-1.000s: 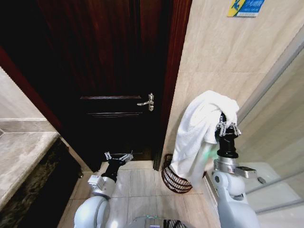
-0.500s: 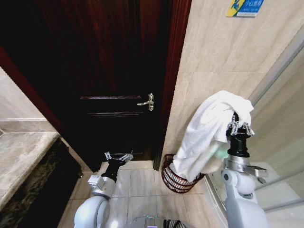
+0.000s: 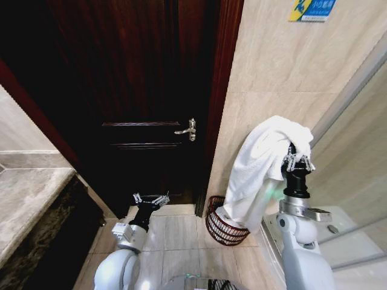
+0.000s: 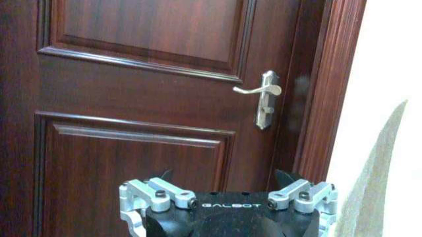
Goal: Discard the used towel into the hamper.
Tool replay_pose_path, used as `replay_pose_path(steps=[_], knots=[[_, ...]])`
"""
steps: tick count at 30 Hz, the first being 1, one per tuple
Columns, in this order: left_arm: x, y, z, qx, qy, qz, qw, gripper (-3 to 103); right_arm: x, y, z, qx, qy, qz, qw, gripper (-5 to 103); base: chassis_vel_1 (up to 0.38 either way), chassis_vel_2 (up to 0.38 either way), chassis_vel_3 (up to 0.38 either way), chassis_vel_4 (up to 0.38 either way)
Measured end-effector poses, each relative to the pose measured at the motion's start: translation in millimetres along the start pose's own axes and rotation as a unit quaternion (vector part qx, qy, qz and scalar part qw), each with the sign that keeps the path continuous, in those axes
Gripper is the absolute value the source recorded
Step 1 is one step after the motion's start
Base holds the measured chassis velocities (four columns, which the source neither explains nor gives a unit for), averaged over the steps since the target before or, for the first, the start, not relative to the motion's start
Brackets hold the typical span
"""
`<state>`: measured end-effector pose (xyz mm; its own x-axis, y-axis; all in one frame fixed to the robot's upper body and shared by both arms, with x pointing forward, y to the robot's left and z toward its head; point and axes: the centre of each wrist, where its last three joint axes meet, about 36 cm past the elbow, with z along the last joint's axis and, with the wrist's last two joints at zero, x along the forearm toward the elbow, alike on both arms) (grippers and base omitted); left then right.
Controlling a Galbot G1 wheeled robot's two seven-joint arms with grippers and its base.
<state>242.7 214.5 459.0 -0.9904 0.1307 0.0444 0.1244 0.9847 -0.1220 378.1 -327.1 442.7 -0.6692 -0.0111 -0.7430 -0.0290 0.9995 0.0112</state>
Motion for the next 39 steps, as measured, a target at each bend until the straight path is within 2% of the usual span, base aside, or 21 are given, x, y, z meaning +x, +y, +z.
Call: replay_pose_path(steps=[8,21,39], knots=[[0,0.0,0,0.0,0.0,0.0,1.0,100,11,-15,3,0.009,0.022,0.008,1.0,13,0.0,0.0,0.0,0.0],[0,0.0,0,0.0,0.0,0.0,1.0,100,13,-7,7,0.001,0.025,0.003,1.0,13,0.0,0.0,0.0,0.0],[0,0.0,0,0.0,0.0,0.0,1.0,100,11,-9,9,0.003,0.025,0.001,1.0,13,-0.011,0.007,0.012,-0.009]])
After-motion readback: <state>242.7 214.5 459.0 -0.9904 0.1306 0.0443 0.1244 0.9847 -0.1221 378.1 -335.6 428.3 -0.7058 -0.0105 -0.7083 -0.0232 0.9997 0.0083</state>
